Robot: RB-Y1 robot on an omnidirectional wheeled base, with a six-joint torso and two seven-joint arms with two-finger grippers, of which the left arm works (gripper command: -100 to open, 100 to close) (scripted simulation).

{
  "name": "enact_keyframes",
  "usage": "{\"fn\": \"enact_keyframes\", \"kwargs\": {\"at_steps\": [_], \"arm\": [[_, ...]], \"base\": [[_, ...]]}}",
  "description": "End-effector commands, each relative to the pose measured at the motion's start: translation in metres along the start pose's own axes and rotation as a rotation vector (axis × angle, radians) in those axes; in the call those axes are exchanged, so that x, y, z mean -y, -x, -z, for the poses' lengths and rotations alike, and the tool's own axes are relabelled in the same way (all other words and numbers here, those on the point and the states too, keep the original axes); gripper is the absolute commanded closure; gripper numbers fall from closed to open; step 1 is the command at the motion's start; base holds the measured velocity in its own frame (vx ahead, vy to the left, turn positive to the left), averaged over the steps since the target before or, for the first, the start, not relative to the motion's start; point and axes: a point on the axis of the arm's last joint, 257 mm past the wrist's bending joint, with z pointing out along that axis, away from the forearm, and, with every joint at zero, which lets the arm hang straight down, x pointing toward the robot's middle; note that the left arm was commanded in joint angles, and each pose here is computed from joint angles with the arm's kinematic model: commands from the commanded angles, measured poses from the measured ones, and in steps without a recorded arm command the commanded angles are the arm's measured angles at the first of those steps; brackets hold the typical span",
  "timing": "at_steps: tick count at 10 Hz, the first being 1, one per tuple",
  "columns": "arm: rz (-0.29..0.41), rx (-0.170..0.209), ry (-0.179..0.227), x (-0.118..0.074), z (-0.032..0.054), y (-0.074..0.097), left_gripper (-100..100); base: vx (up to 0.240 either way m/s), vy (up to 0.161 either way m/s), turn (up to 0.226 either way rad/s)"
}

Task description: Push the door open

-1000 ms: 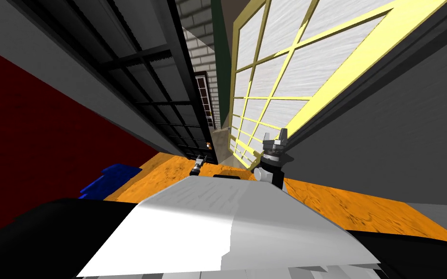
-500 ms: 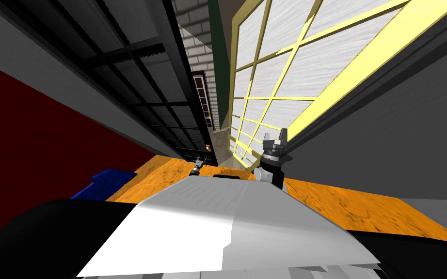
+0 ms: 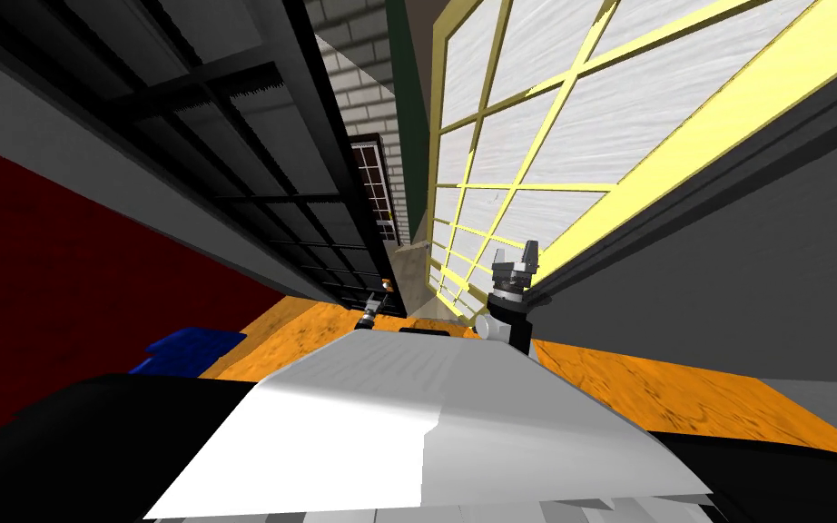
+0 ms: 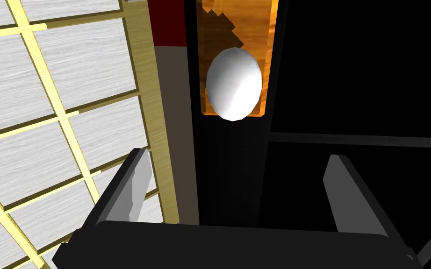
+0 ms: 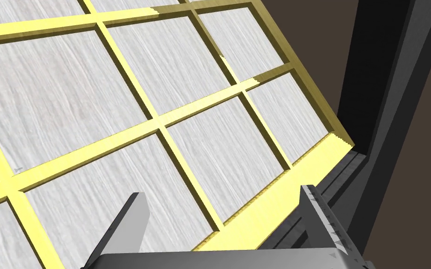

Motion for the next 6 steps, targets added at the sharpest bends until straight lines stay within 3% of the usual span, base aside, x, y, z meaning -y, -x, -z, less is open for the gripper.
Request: {"fn": "enact_keyframes", "kwargs": {"at_steps": [1, 4, 5, 6], "arm": [[0.000, -0.001, 0.007, -0.0001, -0.0032, -0.0008, -100], [0.001, -0.001, 0.011, 0.0000, -0.0052, -0.0011, -100], [0.001, -0.001, 0.011, 0.0000, -0.0052, -0.0011, 100], [0.001, -0.001, 0.011, 0.0000, -0.0052, -0.0011, 100]], "base": [[0.224, -0.028, -0.054], [0.182, -0.001, -0.021], [-0.014, 0.002, 0.024], [-0.041, -0.008, -0.036]]}}
